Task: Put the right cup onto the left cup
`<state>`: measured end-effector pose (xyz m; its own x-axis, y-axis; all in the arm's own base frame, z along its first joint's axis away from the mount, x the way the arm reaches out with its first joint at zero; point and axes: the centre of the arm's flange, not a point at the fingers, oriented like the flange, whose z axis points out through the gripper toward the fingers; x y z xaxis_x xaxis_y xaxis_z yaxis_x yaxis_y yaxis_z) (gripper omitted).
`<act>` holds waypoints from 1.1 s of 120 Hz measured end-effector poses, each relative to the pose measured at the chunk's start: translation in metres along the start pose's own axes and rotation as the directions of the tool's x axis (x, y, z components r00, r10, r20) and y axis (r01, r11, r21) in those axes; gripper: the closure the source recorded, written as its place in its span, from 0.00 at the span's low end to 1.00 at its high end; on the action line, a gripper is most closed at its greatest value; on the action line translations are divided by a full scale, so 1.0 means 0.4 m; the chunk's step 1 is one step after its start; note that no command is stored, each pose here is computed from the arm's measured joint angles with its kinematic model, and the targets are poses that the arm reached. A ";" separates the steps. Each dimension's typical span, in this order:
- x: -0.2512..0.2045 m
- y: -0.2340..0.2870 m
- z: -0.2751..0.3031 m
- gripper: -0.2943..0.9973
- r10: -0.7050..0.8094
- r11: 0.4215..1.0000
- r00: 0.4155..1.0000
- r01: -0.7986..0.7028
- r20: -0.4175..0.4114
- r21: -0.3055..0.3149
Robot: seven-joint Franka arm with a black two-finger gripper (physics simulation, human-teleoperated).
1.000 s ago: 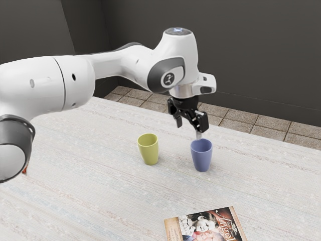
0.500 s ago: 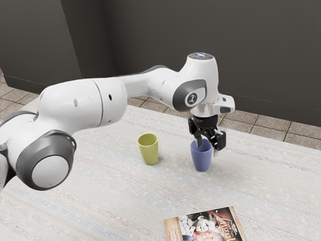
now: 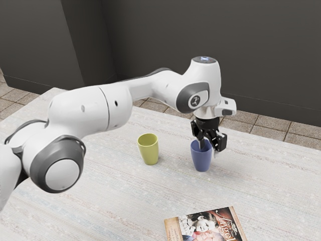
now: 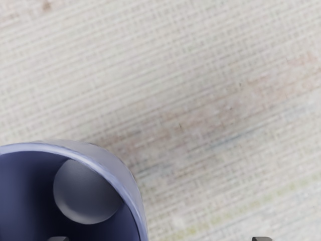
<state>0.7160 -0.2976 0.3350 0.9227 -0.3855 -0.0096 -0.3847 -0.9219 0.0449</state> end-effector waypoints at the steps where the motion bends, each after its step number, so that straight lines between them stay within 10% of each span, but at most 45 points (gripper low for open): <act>1: 0.001 -0.001 0.001 0.41 0.001 1.000 1.000 -0.001 0.000 0.001; 132: 0.002 -0.016 0.019 0.83 -0.021 0.999 1.000 0.020 0.012 0.044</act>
<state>0.7191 -0.2923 0.3271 0.9301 -0.3666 -0.0225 -0.3667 -0.9304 0.0005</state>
